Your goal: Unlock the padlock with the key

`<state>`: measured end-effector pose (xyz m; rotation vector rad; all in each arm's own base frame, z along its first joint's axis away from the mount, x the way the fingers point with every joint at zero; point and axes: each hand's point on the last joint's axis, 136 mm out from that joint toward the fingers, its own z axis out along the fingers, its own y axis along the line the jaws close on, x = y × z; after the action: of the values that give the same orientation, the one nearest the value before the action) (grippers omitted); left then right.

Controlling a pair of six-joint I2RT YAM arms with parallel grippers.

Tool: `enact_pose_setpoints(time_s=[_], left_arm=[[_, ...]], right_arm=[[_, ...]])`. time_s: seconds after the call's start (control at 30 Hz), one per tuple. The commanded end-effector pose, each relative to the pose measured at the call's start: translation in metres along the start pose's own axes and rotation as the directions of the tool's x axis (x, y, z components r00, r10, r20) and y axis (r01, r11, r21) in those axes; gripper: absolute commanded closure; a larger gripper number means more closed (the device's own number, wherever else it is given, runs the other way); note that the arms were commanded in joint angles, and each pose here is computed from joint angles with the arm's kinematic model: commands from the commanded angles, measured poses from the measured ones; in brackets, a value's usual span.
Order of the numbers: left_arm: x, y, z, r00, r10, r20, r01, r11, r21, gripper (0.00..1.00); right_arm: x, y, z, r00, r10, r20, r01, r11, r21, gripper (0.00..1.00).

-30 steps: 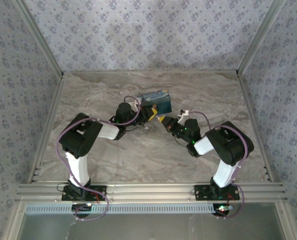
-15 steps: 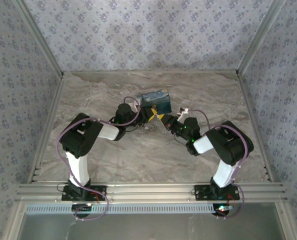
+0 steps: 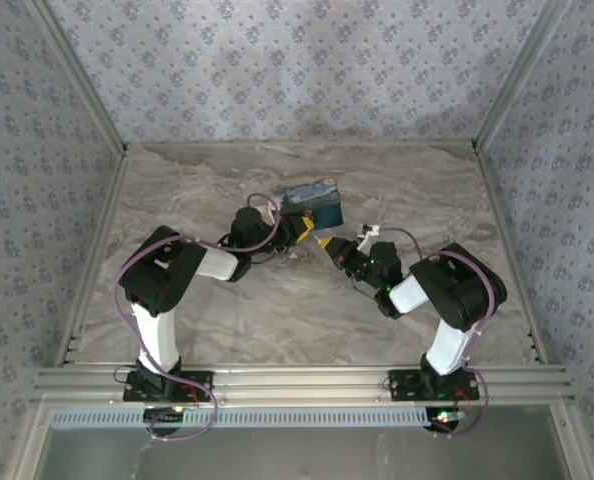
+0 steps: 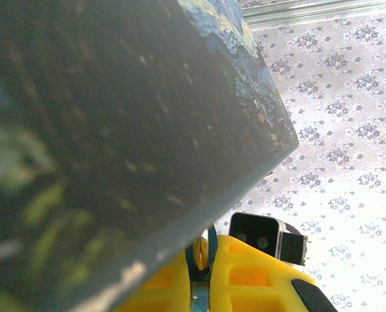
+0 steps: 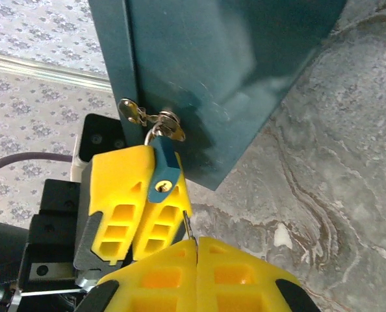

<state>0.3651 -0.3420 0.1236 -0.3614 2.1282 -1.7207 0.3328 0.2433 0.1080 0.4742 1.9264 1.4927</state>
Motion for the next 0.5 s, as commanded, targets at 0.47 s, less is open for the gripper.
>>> enact_pose_setpoints(time_s=[0.47], left_arm=[[0.003, -0.019, 0.002, 1.000, 0.021, -0.006, -0.020, 0.997, 0.070, 0.96]], right_arm=[[-0.013, 0.017, 0.015, 0.999, -0.020, 0.031, 0.021, 0.999, -0.044, 1.00]])
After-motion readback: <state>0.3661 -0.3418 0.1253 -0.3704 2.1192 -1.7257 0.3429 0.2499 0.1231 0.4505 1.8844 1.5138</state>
